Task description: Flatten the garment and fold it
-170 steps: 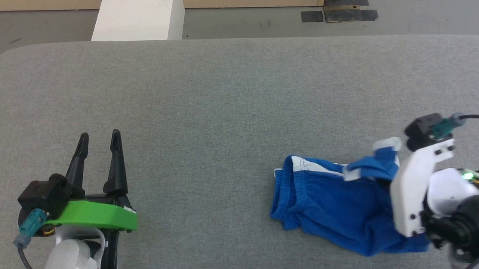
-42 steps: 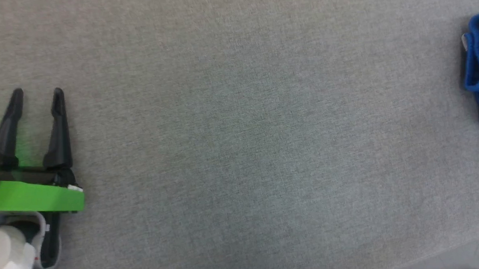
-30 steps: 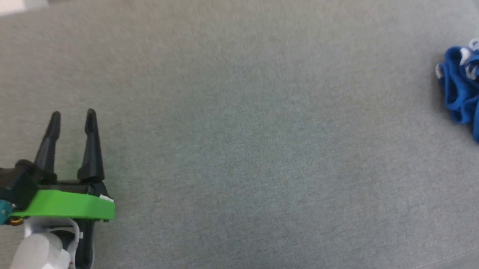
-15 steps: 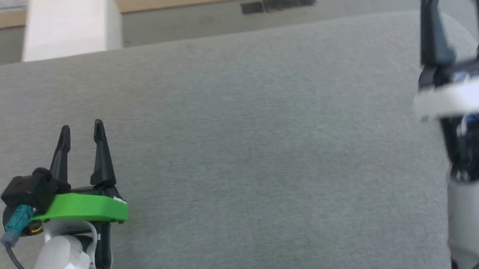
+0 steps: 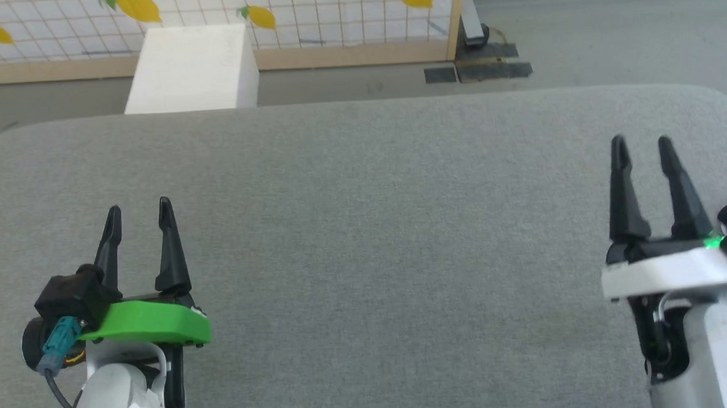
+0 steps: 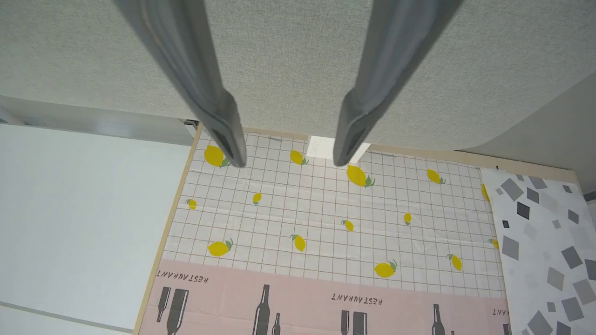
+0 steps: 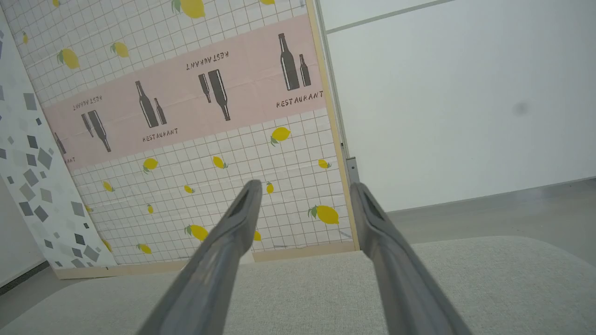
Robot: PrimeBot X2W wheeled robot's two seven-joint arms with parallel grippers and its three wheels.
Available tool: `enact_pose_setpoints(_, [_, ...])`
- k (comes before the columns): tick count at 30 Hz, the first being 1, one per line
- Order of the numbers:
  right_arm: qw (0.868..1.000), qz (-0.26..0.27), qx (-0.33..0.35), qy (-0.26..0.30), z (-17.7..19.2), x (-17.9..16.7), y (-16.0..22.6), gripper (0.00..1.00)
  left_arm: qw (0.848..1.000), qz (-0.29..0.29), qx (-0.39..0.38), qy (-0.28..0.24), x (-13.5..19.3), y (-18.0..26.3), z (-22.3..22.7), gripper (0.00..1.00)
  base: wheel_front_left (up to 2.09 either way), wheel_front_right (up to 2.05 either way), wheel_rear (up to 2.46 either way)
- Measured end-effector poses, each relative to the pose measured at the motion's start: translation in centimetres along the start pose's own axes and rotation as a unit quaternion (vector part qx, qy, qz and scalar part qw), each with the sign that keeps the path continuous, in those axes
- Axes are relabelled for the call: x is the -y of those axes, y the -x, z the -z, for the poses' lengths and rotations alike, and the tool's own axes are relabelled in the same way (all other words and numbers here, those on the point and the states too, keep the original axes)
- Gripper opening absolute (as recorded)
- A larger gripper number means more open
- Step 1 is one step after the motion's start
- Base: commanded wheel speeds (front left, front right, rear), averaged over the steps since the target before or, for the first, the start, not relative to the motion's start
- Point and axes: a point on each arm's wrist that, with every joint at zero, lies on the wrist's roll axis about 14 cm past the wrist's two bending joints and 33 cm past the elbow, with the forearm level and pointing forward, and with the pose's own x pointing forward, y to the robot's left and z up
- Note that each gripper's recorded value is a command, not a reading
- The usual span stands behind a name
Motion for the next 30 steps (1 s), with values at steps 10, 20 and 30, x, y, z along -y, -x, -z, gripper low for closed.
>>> enact_pose_setpoints(10, [0.999,-0.002,-0.048,0.006,2.7,-0.2,2.9,1.00,1.000,-0.022,-0.011,0.001,-1.2,1.4,0.6,1.00,0.00,0.00,0.00])
enact_pose_setpoints(20, [0.997,0.003,-0.083,0.008,4.7,0.2,4.1,1.00,0.998,-0.014,-0.057,-0.009,-1.2,2.7,3.6,1.00,0.00,0.00,0.00])
enact_pose_setpoints(30, [0.996,0.005,-0.088,0.008,5.0,0.3,4.2,0.00,0.997,-0.012,-0.068,-0.014,-1.0,2.9,4.3,0.00,0.00,0.00,0.00])
